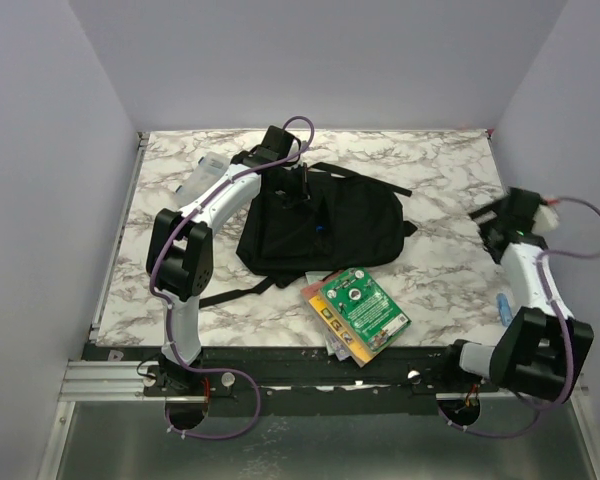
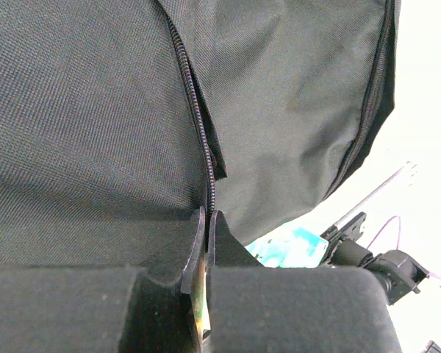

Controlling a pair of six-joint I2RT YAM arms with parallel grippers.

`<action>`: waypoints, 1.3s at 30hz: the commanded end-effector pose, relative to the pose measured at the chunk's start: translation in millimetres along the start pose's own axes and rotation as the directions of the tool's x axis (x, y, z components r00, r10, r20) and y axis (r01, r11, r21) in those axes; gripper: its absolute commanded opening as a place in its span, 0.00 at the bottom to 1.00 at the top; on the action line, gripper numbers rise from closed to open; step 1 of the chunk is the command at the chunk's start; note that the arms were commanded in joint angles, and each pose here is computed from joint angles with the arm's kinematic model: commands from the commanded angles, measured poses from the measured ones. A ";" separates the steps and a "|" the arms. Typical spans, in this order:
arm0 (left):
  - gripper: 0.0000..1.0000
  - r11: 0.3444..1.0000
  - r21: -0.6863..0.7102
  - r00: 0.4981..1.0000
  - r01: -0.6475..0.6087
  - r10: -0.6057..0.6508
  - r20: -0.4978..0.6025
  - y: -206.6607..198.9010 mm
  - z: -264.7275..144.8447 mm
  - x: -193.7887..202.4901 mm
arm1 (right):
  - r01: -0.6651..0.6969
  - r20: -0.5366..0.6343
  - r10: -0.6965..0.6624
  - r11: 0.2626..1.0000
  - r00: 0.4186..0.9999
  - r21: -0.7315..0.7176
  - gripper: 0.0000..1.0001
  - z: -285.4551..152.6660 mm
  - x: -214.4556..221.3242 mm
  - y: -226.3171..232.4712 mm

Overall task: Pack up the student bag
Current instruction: Place the stationery in the student bag, then move the stationery to the center of the board.

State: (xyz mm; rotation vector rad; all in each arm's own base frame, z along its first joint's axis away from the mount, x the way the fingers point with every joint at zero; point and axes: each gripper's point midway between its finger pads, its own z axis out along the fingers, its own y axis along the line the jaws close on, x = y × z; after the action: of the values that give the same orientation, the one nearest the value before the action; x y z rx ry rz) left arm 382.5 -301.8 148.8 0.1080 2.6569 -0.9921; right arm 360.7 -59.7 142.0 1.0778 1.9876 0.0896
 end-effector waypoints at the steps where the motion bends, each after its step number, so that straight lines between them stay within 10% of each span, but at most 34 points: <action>1: 0.00 0.996 0.080 1.000 -0.026 0.025 0.013 -25.6 -15.1 -0.9 | -0.379 0.069 0.375 0.886 0.925 0.268 0.93 -10.5 -8.2 -131.0; 6: 0.00 0.995 0.098 1.000 -0.012 0.012 -0.006 -27.5 -12.4 2.2 | -0.570 0.317 0.476 0.716 0.821 0.402 0.96 -34.4 -9.2 -211.4; 17: 0.00 0.992 0.127 1.000 -0.012 0.012 -0.005 -34.9 -16.8 2.6 | -0.560 0.347 0.440 0.633 0.828 0.535 1.00 -24.5 17.9 -257.9; 39: 0.00 0.989 0.145 1.000 0.007 -0.004 -0.017 -34.0 -14.1 2.8 | -0.370 -0.105 0.487 0.772 0.867 0.517 1.00 -19.5 98.0 -222.3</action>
State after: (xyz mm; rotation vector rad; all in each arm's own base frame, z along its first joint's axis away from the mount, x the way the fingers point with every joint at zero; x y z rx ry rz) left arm 380.4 -307.4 153.6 0.0946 2.6504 -1.0682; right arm 194.6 -152.8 27.3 1.8393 1.7631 -0.0771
